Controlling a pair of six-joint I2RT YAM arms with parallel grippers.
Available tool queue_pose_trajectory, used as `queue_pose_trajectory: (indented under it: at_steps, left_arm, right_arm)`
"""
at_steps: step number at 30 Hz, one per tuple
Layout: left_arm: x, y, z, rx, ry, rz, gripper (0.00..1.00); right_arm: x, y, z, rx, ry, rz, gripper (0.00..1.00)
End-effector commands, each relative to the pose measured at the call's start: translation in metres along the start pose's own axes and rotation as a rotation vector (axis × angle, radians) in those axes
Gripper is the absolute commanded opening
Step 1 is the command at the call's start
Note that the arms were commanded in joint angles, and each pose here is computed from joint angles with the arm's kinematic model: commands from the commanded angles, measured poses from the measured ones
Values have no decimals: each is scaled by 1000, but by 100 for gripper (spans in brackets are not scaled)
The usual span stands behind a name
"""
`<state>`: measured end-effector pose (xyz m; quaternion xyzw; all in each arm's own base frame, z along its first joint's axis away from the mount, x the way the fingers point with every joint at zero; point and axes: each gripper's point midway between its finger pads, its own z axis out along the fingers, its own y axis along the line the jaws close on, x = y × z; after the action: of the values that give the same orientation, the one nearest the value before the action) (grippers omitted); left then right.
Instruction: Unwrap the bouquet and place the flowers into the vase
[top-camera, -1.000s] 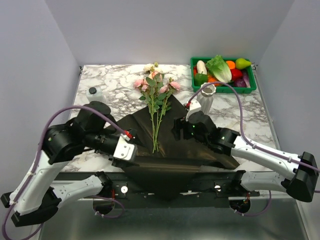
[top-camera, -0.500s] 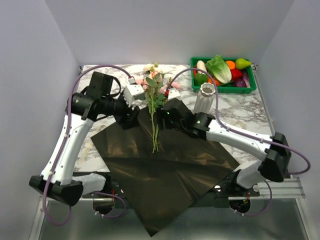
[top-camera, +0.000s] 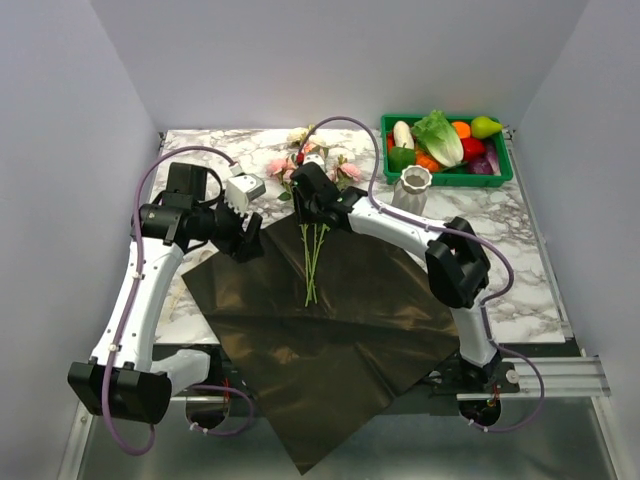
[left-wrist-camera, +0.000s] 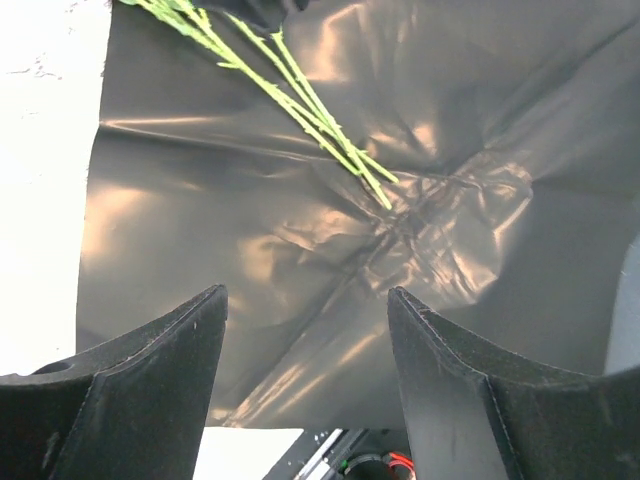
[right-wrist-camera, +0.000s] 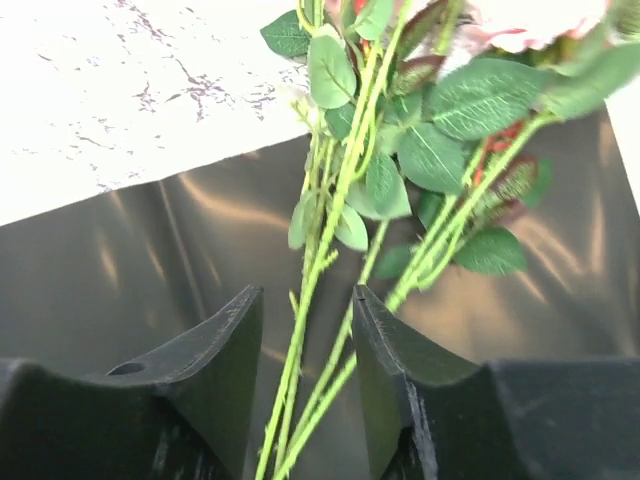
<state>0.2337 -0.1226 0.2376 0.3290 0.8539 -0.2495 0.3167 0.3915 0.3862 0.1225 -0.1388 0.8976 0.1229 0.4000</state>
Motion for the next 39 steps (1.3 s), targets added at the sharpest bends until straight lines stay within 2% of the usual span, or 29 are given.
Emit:
queue_pose_trajectory:
  at_steps: [1,9,15,17,22,36,39]
  left_arm:
    - [7,10,-2,-80,-12,-5,74]
    - [19,15,-2,-113,28,-9,74]
    - [19,15,-2,-116,20,-5,74]
    - [18,15,-1,-112,16,-5,74]
    - [16,15,-1,-112,10,-6,74]
    - [23,17,2,-126,9,-9,74]
    - [22,17,2,-123,7,-12,74]
  right_arm:
    - [-18,6,21,-33,-21,8,47]
    - [-10,-7,59,33,33,30,33]
    - [8,-21,72,65,102,37,34]
    - [15,-20,75,55,121,32,39]
    - [23,-19,81,49,153,30,43]
    - [36,-12,91,22,197,36,43]
    - [43,-13,95,32,226,36,39]
